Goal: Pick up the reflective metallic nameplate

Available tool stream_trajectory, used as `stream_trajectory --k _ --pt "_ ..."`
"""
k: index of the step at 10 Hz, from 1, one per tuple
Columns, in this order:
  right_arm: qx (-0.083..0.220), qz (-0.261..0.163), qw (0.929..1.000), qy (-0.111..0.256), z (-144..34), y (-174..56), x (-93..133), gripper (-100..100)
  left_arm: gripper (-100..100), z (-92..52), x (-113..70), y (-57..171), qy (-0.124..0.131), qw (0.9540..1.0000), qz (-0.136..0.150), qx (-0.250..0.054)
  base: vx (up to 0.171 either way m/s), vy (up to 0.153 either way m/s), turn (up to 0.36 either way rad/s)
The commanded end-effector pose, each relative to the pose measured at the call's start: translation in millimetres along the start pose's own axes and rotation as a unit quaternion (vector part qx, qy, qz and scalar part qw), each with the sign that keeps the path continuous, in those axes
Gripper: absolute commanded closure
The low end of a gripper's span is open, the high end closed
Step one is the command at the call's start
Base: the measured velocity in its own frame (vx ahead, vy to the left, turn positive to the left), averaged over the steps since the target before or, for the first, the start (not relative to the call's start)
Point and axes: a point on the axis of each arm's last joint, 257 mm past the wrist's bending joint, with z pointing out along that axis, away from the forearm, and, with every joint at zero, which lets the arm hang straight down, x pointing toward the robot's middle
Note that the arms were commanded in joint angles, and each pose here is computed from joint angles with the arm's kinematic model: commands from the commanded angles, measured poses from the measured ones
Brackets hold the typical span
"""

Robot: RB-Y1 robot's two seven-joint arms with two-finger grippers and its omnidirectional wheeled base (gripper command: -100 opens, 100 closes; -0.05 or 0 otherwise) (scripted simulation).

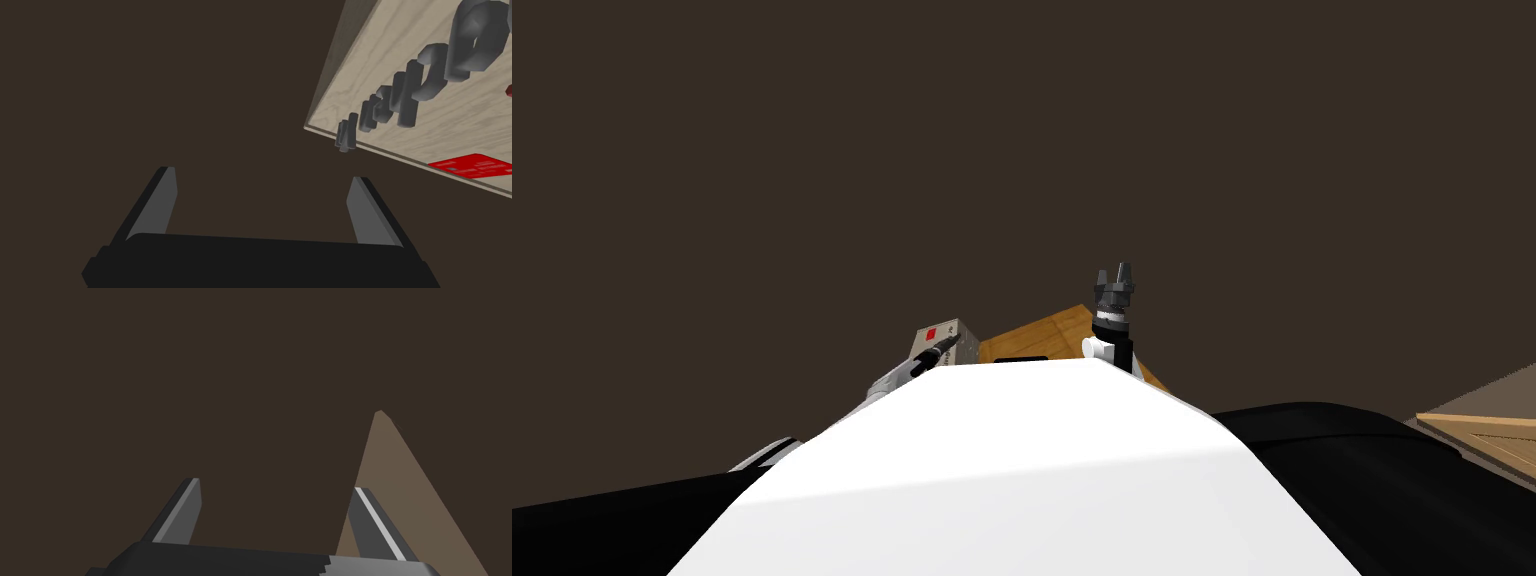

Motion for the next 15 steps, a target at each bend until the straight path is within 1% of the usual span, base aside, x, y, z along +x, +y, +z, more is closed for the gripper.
stream_trajectory --k 1,2,3,5,6,7,8,9,10,14,15 --pt "0.0 0.0 1.0 0.0 0.0 0.0 0.0 0 -100 -2.4 11.2 19.4 0.014 0.9996 0.009 -0.021 0.022 0.037 -0.055" --pt "0.0 0.0 1.0 0.0 0.0 0.0 0.0 0 -100 -5.4 20.3 32.2 0.025 0.9989 0.016 -0.036 0.032 0.041 -0.065" --pt "0.0 0.0 1.0 0.0 0.0 0.0 0.0 0 -100 -5.6 20.7 33.1 0.025 0.9989 0.016 -0.037 0.025 0.031 -0.017" --pt "0.0 0.0 1.0 0.0 0.0 0.0 0.0 0 -100 -12.1 37.9 54.8 0.045 0.9967 0.026 -0.062 0.025 0.025 -0.05" --pt "0.0 0.0 1.0 0.0 0.0 0.0 0.0 0 -100 -12.1 37.9 54.8 0.045 0.9967 0.026 -0.062 0.02 0.021 -0.014" --pt "0.0 0.0 1.0 0.0 0.0 0.0 0.0 0 -100 -17.2 51.5 68.4 0.06 0.9946 0.032 -0.079 0.031 0.024 -0.048" --pt "0.0 0.0 1.0 0.0 0.0 0.0 0.0 0 -100 -11.9 45.3 60.6 0.053 0.9957 0.029 -0.07 0.017 0.014 -0.014" --pt "0.0 0.0 1.0 0.0 0.0 0.0 0.0 0 0 -12.1 46.5 61.7 0.054 0.9955 0.029 -0.072 0.0 0.0 0.0" --pt "0.0 0.0 1.0 0.0 0.0 0.0 0.0 0 -100 -5.6 49.9 55.7 0.052 0.9956 0.028 -0.073 0.002 0.038 -0.026" --pt "0.0 0.0 1.0 0.0 0.0 0.0 0.0 0 -100 8.8 60.1 40.2 0.052 0.9955 0.025 -0.076 -0.003 0.005 -0.013" --pt "0.0 0.0 1.0 0.0 0.0 0.0 0.0 0 -100 6.8 58.0 42.1 0.051 0.9956 0.025 -0.075 0.0 0.0 0.0"
